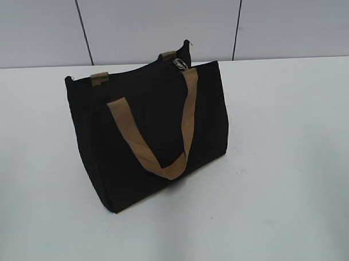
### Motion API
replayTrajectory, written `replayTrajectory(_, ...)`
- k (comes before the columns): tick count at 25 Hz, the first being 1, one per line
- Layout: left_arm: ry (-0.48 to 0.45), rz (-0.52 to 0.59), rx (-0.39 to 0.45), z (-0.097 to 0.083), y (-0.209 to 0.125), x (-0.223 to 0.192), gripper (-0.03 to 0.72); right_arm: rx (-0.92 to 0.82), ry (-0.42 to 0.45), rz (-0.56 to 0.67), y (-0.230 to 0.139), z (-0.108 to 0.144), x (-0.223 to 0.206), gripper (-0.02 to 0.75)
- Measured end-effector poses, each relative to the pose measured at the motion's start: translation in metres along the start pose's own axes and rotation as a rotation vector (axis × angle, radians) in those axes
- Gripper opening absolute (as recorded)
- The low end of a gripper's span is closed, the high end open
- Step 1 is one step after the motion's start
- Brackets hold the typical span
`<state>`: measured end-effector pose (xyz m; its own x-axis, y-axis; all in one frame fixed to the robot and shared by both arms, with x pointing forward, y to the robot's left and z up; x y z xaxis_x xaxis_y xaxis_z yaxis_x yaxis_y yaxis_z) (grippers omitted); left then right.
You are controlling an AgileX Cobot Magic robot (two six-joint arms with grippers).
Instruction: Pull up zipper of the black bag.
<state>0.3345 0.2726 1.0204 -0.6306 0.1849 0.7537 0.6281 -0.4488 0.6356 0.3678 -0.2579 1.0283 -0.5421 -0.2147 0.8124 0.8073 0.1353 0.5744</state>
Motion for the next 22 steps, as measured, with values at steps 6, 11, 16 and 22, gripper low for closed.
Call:
replayTrajectory(6,-0.016,-0.004,-0.001,-0.012,-0.025,0.006,0.435,0.006,0.001,-0.049,-0.047,0.000,-0.005,0.379)
replayTrajectory(11,0.003,-0.110,-0.002,-0.016,-0.025,0.016,0.435,0.020,0.001,-0.161,-0.063,0.002,0.001,0.379)
replayTrajectory(16,0.049,-0.250,-0.006,-0.016,-0.021,0.026,0.430,0.032,0.000,-0.258,-0.066,0.003,0.012,0.379)
replayTrajectory(22,0.076,-0.348,-0.006,-0.018,-0.022,0.030,0.407,0.044,-0.001,-0.351,-0.070,0.005,0.023,0.379)
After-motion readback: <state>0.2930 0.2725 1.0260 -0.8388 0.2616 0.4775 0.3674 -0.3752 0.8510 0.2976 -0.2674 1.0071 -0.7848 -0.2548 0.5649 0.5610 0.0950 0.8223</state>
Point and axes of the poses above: a point on each arm's last joint axis where the gripper is mounted, x pointing back along that axis away from the gripper, z along the wrist's bending axis when the last joint is at zero, y = z × x, the point moved 7 cm from there along -x, pointing out along that axis toward the gripper, and after that the axes turned 11 degrees about -x, right-handed, at the moved point
